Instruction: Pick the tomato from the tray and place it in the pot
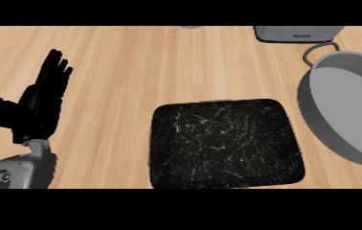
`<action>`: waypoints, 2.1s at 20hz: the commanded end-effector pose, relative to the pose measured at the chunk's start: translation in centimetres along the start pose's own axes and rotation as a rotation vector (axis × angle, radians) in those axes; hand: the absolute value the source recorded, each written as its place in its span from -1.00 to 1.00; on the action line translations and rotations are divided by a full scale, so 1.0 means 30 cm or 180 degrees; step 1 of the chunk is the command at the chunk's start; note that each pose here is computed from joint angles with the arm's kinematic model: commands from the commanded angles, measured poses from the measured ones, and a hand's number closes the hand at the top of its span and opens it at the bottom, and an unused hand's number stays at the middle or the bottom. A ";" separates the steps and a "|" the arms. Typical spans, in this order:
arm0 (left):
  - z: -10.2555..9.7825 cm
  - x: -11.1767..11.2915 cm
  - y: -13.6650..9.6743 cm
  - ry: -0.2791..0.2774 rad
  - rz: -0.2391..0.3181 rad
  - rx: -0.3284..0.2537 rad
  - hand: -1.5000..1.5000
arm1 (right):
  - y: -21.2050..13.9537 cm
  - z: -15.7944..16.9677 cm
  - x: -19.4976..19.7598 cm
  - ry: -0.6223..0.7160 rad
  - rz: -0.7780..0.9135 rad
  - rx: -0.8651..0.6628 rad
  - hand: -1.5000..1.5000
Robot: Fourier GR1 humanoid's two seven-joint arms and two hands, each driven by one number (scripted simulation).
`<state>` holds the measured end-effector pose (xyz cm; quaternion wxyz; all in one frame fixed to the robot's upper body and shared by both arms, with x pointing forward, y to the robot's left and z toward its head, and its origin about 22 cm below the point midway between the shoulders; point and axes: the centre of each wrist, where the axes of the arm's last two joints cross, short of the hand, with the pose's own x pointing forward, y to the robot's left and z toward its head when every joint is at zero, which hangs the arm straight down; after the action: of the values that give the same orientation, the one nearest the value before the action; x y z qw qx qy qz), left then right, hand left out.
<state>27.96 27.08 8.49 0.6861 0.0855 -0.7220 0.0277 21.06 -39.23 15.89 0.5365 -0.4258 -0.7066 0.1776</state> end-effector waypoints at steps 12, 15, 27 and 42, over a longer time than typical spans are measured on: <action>-0.030 0.017 0.032 -0.0009 0.0032 -0.0026 0.00 | 0.180 -0.179 -0.376 0.0267 0.0806 0.0113 1.00; -0.049 -0.017 -0.037 -0.0033 0.0014 -0.0076 0.00 | 0.254 -0.209 -0.398 0.0620 0.0653 0.0379 -1.00; -0.012 0.011 0.018 0.0029 0.0012 -0.0012 0.00 | 0.268 -0.266 -0.444 0.0270 -0.1302 0.0325 -1.00; -0.021 0.024 0.019 -0.0020 0.0014 -0.0015 0.00 | -0.218 -0.098 -0.669 0.0452 -0.1869 0.0042 -1.00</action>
<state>28.43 27.91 8.66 0.6855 0.0839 -0.7227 0.0261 25.22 -56.88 7.89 0.6201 -0.2184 -0.7535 -0.0067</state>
